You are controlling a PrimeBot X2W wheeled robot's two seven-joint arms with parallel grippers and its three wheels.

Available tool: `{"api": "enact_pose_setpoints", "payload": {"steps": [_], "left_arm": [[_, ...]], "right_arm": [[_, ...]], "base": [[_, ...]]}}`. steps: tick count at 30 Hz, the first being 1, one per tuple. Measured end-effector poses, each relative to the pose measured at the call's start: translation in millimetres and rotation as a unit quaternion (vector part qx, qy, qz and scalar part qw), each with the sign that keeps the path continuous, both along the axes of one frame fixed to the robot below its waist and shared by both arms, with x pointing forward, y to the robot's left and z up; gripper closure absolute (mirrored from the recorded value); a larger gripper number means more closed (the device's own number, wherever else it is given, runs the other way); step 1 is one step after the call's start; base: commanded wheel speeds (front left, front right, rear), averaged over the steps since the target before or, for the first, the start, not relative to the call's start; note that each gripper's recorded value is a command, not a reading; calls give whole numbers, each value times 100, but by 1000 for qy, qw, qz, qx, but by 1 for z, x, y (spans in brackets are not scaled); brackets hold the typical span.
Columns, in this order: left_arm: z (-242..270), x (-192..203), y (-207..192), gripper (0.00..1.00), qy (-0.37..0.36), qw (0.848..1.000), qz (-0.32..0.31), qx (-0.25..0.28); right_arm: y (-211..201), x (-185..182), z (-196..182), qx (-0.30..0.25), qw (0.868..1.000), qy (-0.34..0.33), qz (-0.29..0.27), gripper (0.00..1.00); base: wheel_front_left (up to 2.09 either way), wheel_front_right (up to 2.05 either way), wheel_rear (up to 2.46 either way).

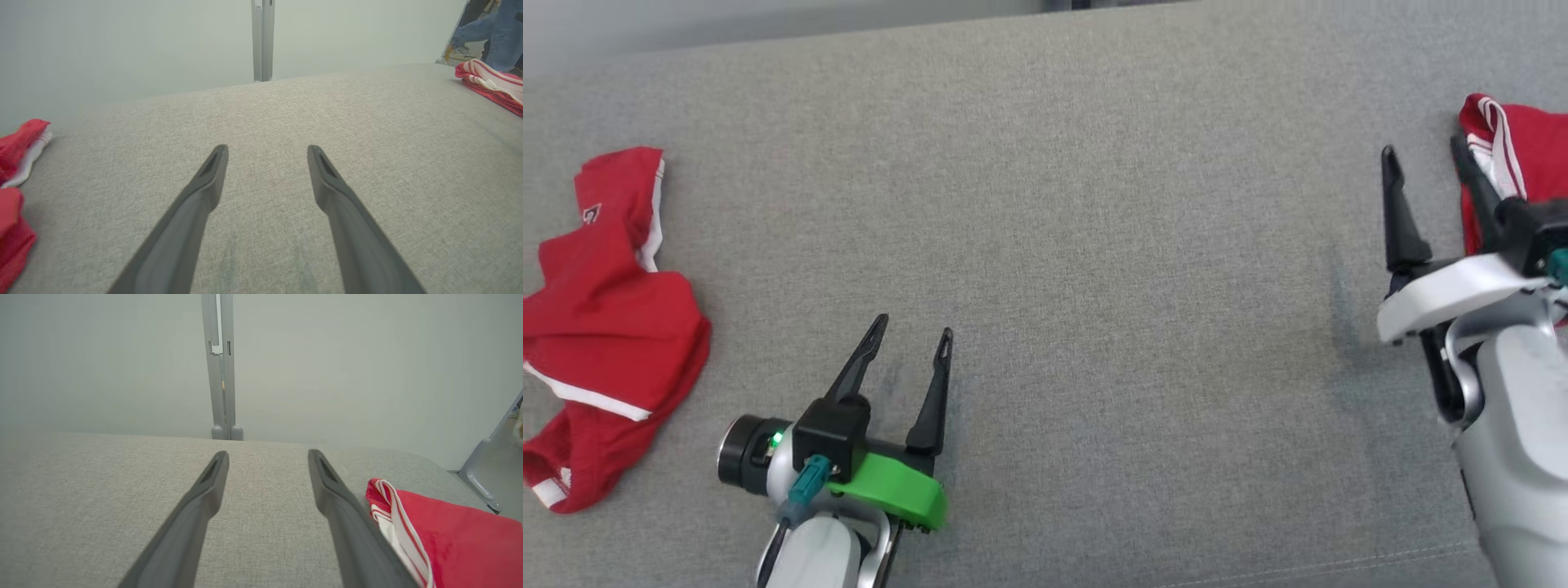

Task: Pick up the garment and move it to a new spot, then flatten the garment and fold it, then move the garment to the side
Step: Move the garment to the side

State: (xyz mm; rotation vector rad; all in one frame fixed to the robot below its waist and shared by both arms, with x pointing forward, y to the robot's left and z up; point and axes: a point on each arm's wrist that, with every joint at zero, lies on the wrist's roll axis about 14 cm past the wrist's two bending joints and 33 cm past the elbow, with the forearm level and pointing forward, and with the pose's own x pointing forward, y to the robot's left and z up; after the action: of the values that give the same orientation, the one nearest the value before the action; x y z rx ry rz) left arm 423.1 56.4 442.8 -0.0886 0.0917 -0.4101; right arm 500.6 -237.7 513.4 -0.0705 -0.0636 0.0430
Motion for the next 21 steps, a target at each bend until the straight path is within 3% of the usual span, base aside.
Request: {"api": "enact_pose_setpoints", "payload": {"steps": [13,21], "left_arm": [[14,-38,72,0,-7,994,112,18],[18,-57,102,0,-11,986,162,30]], "right_arm": [[43,-73,-37,77,996,53,13,0],[63,-93,-36,74,995,53,33,0]], "base": [[0,0,0],[0,0,0]]}}
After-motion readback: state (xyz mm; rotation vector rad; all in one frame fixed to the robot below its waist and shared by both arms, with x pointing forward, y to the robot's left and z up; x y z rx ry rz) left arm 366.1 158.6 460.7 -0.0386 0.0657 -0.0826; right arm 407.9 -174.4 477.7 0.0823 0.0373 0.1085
